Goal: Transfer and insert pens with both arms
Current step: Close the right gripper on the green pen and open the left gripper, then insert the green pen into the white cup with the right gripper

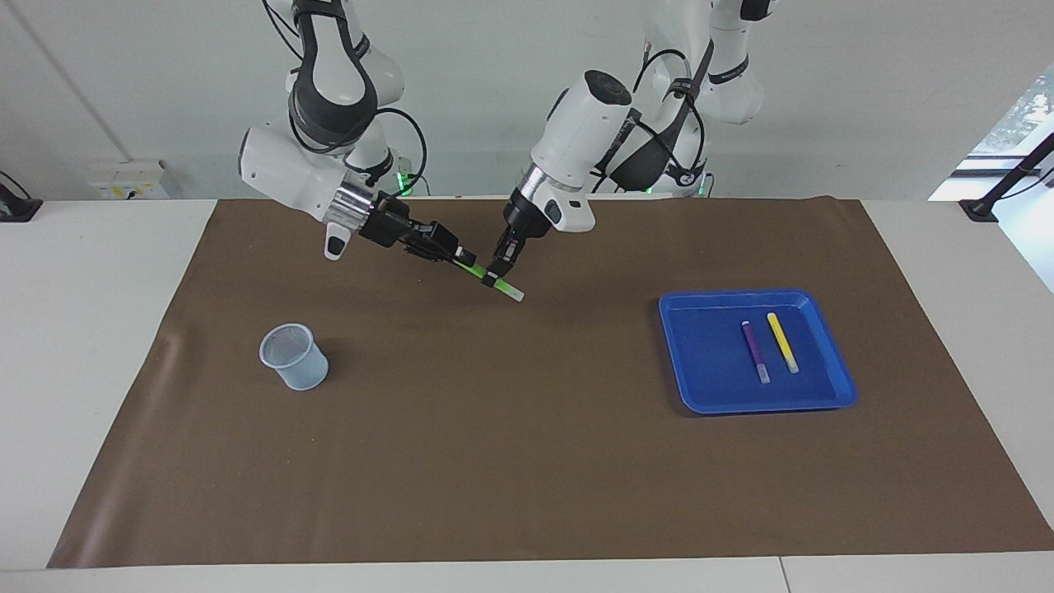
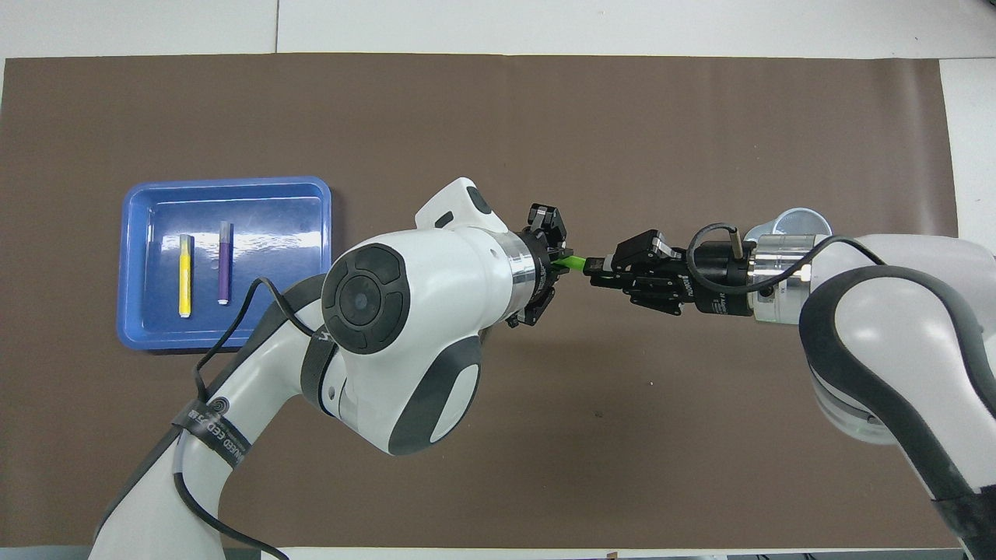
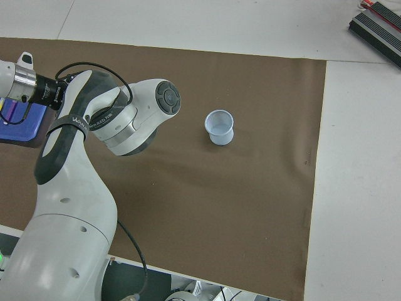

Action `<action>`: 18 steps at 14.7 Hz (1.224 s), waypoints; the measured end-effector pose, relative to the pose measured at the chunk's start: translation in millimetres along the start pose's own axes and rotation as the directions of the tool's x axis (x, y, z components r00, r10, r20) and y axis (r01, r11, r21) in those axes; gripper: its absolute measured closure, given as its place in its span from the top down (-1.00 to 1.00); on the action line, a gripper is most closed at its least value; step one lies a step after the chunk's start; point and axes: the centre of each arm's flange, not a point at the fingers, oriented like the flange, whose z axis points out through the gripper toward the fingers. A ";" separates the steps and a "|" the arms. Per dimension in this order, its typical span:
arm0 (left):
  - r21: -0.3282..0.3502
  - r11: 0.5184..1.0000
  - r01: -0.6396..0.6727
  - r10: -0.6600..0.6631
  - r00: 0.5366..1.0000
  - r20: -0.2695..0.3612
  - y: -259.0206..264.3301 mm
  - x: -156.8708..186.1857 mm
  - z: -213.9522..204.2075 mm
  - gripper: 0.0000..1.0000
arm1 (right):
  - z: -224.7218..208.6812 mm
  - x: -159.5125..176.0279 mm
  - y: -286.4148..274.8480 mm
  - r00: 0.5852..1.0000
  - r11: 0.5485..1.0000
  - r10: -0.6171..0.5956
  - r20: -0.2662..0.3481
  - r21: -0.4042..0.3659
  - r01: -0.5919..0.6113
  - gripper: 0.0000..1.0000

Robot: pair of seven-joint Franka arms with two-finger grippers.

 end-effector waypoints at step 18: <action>0.247 0.795 -0.554 0.585 0.808 -0.067 23.0 172.2 -21.4 1.00 | -145.5 61.6 -53.8 0.680 0.292 -0.560 0.473 -0.656 0.696 -0.60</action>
